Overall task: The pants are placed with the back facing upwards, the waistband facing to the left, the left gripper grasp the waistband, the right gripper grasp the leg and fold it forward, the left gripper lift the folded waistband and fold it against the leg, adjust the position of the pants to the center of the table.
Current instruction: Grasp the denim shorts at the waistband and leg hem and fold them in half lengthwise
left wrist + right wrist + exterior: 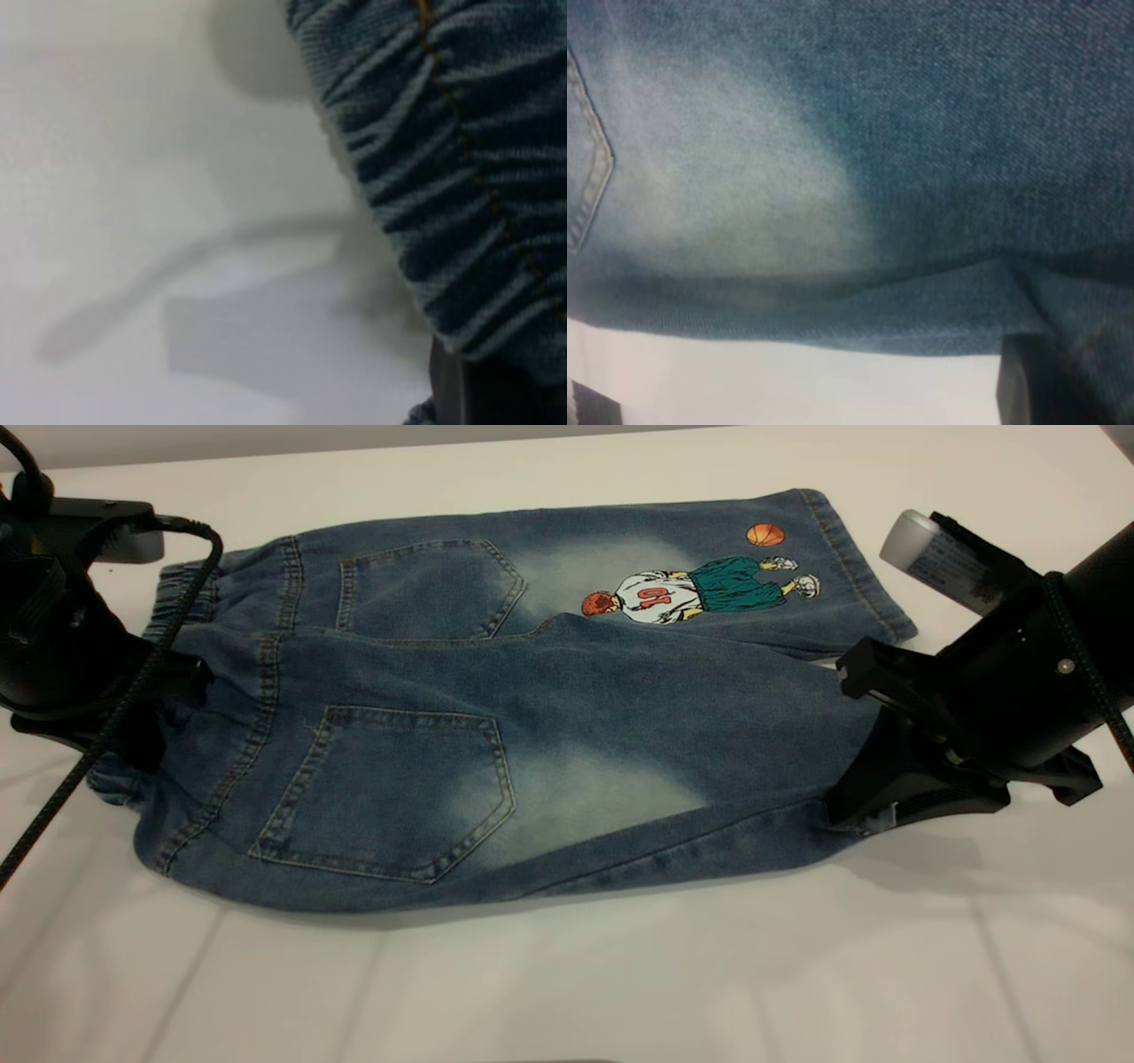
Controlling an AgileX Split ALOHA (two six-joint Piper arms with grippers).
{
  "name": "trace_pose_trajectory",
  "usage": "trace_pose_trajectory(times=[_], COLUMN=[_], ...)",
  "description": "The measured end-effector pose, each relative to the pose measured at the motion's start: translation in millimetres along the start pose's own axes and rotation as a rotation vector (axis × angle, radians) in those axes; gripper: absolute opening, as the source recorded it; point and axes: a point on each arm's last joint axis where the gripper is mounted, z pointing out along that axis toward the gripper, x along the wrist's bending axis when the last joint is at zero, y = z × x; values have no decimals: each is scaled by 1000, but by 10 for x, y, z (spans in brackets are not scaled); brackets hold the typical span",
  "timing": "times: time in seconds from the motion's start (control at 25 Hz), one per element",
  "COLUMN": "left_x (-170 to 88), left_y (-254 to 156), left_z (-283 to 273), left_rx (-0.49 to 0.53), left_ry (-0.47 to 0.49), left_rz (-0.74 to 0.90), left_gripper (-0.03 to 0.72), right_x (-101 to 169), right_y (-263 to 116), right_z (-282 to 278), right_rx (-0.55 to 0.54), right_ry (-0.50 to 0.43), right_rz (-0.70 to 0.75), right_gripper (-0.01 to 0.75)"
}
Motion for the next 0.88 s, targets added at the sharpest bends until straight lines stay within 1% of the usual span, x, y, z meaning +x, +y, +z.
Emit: trace_pose_trajectory(times=[0.08, 0.16, 0.32, 0.44, 0.6, 0.72, 0.88], left_x=[0, 1, 10, 20, 56, 91, 187], left_y=[1, 10, 64, 97, 162, 274, 506], left_z=[-2, -24, -201, -352, -459, -529, -652], left_rx=[-1, -5, -35, -55, -37, -18, -51], left_ry=[0, 0, 5, 9, 23, 36, 18], left_rz=[0, 0, -4, -29, -149, -231, -347], left_gripper=[83, 83, 83, 83, 83, 83, 83], right_x=[33, 120, 357, 486, 628, 684, 667], right_y=[11, 54, 252, 427, 636, 778, 956], right_z=[-37, -123, -339, -427, -519, -547, -500], right_rx=[-10, -37, -128, -185, -246, -288, -316], right_ry=[11, 39, 98, 121, 146, 145, 134], right_rz=[-15, -41, -123, -168, -192, -190, -157], right_gripper=[27, 27, 27, 27, 27, 27, 27])
